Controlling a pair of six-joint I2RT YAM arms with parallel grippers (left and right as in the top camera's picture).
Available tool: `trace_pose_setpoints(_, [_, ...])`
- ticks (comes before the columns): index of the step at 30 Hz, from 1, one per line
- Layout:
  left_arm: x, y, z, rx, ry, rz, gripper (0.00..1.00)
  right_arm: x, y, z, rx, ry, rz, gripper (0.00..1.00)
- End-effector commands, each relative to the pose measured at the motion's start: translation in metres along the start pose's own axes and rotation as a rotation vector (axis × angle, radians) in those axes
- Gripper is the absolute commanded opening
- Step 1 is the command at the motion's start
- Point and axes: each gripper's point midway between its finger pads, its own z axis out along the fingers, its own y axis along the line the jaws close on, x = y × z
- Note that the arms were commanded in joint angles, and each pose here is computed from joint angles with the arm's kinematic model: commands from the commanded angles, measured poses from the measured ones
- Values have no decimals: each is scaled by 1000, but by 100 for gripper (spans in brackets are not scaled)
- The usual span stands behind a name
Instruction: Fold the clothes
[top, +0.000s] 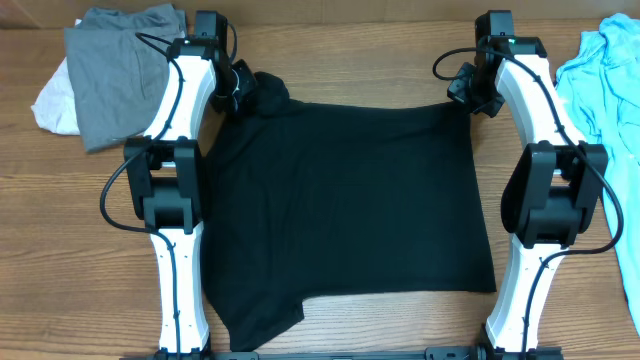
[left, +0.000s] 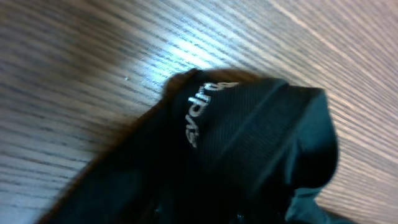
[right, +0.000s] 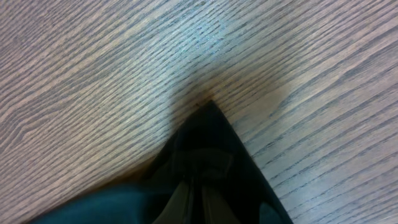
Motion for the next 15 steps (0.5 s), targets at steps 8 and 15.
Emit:
trace_pose_setpoints(8, [9,-7,-1,32,41,21,4,-12,2,-27,-29,-45,28,4])
trace_pose_setpoints(15, [5,5,-44,22,38,-12,4,-11,-4,-39,-24,-42,70,4])
